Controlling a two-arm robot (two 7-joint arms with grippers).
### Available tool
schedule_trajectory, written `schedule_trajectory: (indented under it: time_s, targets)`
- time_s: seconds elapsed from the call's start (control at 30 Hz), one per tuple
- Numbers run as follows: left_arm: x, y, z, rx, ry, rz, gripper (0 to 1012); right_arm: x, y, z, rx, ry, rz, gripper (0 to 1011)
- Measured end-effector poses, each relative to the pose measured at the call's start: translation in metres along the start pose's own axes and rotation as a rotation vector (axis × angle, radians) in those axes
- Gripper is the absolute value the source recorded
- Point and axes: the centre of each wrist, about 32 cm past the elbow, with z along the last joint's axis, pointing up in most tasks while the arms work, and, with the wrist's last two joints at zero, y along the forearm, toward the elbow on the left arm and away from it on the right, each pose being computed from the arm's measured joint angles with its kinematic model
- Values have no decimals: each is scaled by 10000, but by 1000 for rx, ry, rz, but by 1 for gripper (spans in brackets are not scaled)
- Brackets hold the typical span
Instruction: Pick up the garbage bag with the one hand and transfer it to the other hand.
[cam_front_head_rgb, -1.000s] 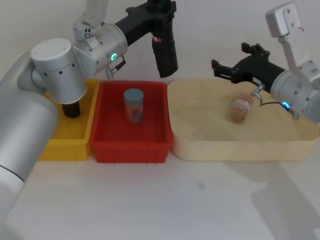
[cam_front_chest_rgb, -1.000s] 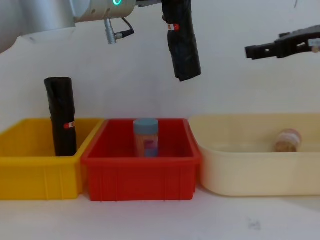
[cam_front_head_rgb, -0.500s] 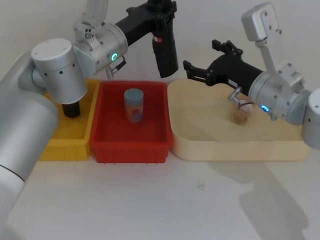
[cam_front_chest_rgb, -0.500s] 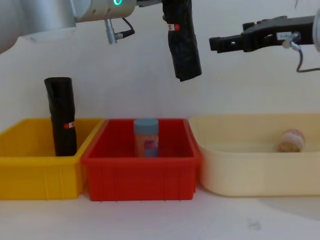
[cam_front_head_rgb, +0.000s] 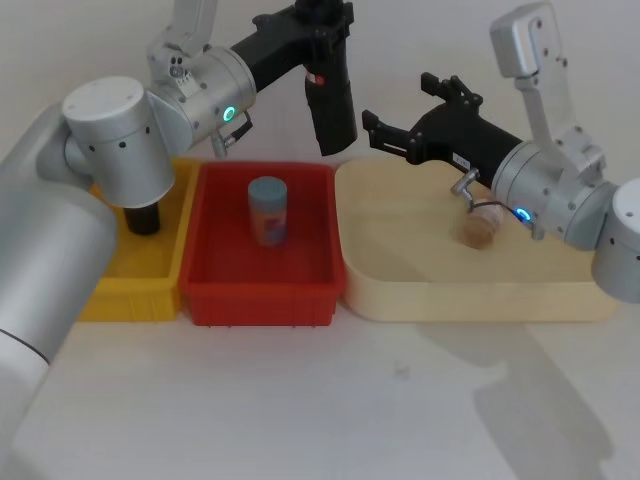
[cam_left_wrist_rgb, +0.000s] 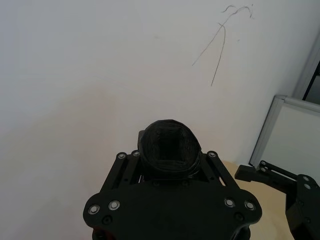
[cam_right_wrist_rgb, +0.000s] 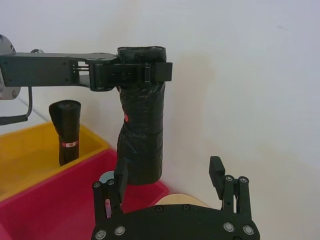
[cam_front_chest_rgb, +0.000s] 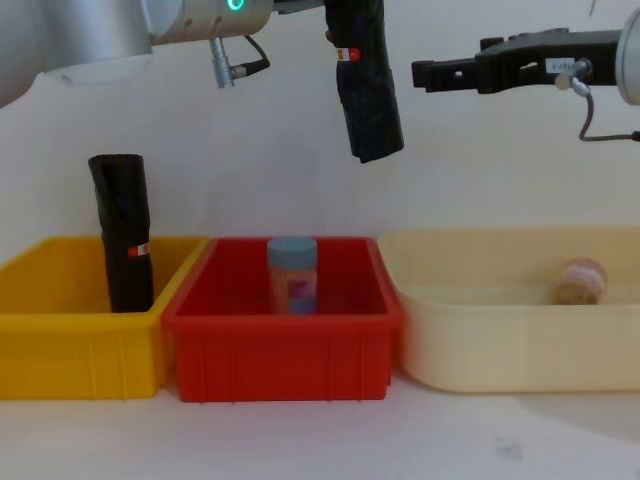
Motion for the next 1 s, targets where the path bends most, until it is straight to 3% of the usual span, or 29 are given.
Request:
schedule_trajectory:
  time_s: [0.43, 1.0]
  targets:
    - [0, 0, 0, 0, 0, 0, 374, -29, 95, -32, 10, 34, 16, 1000]
    - [0, 0, 0, 0, 0, 0, 374, -75, 329, 28, -3, -8, 18, 1000]
